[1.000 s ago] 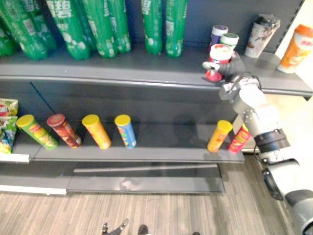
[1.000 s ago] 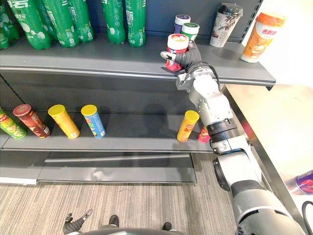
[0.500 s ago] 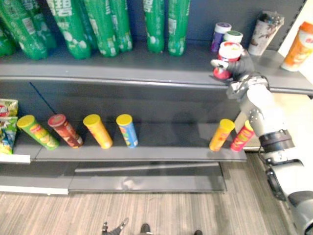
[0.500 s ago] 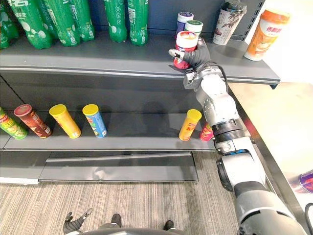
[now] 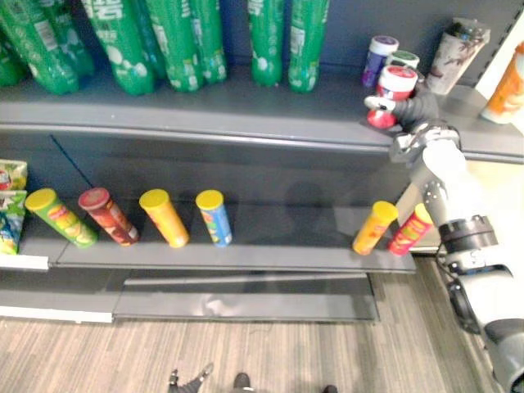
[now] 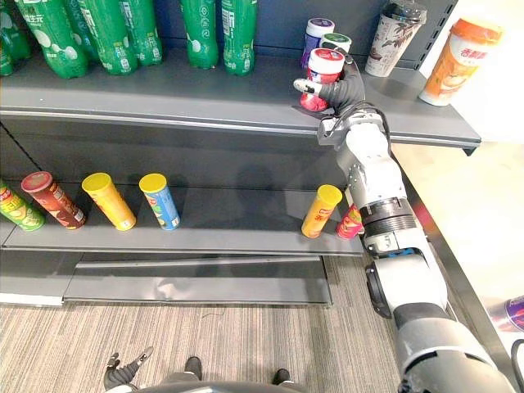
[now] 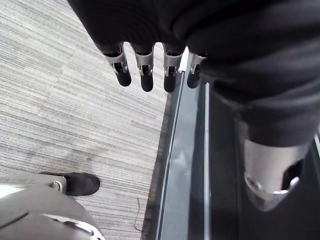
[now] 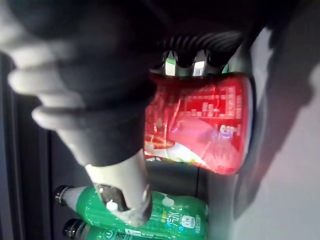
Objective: Put the gum and the chips on the shelf.
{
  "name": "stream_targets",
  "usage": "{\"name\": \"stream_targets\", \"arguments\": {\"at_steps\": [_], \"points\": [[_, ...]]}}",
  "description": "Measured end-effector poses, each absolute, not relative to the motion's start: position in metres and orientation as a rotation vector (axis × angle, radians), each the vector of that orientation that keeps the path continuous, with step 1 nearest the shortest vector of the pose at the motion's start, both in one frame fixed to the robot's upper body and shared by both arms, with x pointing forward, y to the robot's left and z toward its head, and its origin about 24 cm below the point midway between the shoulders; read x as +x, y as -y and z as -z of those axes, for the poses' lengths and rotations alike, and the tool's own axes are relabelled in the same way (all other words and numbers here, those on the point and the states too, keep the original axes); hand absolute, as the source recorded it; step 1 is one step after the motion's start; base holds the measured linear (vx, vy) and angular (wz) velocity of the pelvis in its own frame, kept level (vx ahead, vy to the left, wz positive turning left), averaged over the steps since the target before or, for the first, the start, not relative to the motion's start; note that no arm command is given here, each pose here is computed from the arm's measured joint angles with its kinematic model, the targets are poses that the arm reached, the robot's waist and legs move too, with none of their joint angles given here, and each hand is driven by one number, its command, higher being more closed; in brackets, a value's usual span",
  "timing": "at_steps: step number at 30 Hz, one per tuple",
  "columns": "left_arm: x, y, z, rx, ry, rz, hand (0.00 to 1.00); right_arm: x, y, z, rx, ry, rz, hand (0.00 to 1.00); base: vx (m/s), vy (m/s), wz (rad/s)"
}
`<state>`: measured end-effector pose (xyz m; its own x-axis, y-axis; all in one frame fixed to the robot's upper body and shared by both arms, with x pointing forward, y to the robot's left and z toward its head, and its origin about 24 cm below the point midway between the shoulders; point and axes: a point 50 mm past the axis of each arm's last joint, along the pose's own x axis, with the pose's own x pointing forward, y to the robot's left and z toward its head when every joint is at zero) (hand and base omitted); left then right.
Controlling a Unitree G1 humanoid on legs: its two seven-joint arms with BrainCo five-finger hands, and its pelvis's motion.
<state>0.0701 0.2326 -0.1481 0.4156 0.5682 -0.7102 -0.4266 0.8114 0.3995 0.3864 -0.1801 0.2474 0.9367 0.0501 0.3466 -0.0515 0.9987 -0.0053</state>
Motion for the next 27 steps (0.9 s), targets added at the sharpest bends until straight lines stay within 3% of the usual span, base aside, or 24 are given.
{"name": "stream_targets", "arguments": {"at_steps": [17, 27], "points": [[0.07, -0.233, 0.148, 0.168, -0.956, -0.629, 0.0, 0.376, 0.175, -0.25, 0.006, 0.4, -0.114, 0.0, 0.02, 0.0, -0.04], [0.065, -0.235, 0.148, 0.168, -0.964, -0.64, 0.0, 0.366, 0.196, -0.259, 0.016, 0.44, -0.062, 0.0, 0.0, -0.008, -0.05]]}}
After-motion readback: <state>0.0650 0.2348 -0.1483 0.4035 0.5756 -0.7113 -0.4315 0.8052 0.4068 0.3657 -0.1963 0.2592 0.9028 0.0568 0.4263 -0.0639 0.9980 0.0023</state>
